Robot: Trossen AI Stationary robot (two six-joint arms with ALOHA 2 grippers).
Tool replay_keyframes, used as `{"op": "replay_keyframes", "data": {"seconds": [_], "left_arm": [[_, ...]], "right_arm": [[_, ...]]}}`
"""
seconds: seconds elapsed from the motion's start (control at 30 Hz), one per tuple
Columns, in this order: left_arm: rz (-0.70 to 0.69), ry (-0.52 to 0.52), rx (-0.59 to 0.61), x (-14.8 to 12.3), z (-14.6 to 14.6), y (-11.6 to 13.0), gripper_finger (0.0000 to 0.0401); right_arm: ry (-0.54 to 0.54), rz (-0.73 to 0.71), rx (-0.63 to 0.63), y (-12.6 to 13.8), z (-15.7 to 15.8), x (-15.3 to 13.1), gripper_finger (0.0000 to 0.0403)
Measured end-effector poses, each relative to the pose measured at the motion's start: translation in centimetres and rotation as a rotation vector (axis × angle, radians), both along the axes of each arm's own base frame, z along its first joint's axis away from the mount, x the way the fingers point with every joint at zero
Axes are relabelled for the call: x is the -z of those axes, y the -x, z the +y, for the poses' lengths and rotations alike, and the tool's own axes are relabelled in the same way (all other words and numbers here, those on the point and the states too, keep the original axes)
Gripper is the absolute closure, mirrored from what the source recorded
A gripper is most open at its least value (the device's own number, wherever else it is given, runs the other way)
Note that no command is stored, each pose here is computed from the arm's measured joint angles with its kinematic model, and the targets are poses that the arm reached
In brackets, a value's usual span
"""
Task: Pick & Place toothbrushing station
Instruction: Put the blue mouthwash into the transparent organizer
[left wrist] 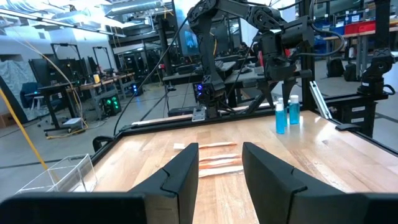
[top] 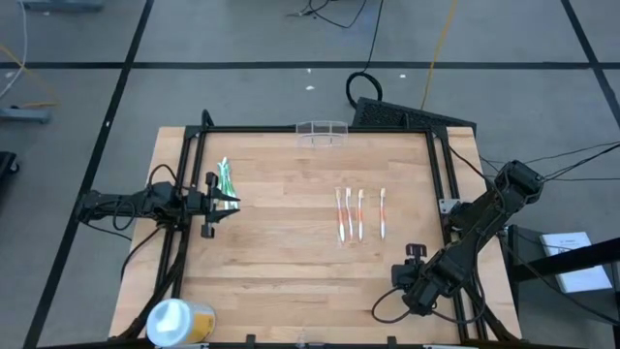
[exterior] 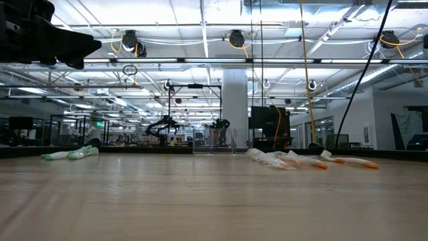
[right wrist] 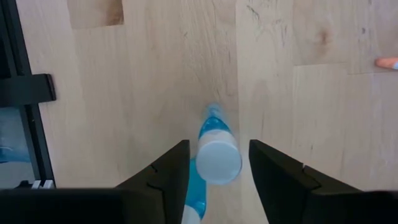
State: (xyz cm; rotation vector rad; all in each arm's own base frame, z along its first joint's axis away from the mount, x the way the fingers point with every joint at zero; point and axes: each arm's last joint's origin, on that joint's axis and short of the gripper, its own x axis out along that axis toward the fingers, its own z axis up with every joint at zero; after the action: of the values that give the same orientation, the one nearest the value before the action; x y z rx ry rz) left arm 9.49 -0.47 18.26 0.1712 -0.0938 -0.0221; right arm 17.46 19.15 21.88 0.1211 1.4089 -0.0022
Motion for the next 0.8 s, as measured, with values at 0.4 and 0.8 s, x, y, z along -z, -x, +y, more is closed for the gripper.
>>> {"op": "replay_keyframes", "data": {"seconds": [0.4, 0.8], "left_arm": [[0.000, 0.000, 0.000, 0.0, 0.0, 0.0, 0.0270], [0.000, 0.000, 0.000, 0.0, 0.0, 0.0, 0.0270]], "right_arm": [[-0.056, 0.087, 0.001, 0.6, -0.3, 1.8, 0.0248], [-0.086, 0.059, -0.001, 0.4, 0.0, 1.8, 0.0248]]}}
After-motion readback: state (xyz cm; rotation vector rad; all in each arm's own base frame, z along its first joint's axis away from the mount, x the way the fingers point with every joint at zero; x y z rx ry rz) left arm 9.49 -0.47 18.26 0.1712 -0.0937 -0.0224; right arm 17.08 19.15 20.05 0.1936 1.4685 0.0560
